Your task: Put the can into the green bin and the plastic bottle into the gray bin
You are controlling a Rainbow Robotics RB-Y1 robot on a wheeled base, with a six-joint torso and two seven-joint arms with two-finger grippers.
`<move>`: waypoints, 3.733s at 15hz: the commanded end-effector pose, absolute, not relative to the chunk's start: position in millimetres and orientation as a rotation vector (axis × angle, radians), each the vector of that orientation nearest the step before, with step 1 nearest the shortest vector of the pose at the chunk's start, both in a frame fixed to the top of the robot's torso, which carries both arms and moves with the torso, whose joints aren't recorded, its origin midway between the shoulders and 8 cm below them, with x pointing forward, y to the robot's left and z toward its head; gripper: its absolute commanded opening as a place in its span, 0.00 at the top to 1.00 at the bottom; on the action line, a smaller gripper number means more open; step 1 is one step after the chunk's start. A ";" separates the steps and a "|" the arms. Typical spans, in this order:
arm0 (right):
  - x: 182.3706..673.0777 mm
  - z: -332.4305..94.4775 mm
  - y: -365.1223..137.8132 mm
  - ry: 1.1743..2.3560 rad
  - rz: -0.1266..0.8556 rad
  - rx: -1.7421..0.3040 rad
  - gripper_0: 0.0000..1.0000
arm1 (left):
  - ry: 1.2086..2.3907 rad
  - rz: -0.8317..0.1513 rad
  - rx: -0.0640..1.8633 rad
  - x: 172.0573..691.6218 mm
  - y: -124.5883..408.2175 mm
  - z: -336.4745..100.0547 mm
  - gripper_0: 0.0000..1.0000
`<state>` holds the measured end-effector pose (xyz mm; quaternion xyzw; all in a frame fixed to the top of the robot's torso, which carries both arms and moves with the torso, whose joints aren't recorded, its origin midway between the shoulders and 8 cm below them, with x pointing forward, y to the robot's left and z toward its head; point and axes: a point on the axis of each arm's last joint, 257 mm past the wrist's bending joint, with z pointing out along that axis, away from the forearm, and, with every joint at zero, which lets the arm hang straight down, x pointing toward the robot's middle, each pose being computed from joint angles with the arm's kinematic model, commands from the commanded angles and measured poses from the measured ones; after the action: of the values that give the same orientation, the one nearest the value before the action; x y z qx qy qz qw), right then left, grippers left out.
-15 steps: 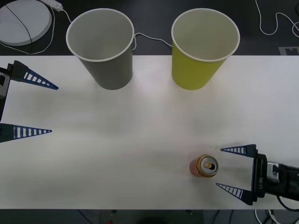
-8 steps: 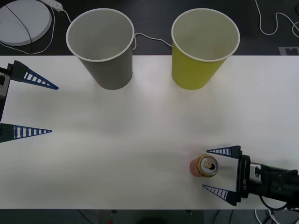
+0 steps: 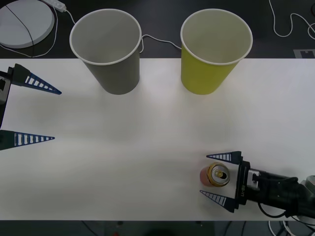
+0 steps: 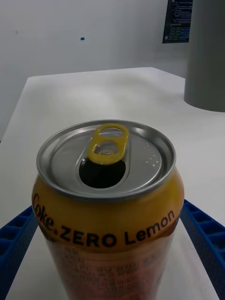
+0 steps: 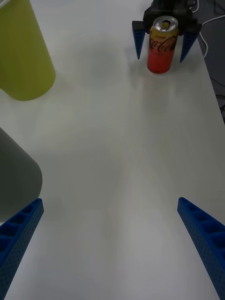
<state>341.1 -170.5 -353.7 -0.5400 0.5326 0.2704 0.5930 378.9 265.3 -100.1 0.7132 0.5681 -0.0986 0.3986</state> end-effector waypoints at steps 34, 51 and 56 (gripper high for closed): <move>331.1 -189.9 -238.7 1.877 0.432 -1.213 1.00 | 1.438 -0.250 1.805 378.9 265.3 -100.1 0.00; 381.0 -56.6 -316.1 2.299 0.293 -0.861 1.00 | 1.438 -0.250 1.805 378.9 265.3 -100.1 0.00; 437.6 -4.0 -289.6 2.240 0.226 -0.957 1.00 | 1.438 -0.250 1.805 378.9 265.3 -100.1 0.00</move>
<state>429.1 -294.7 -9.3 -0.3624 0.8625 0.0913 0.3412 378.9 265.3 -100.1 0.7132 0.5681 -0.0986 0.3986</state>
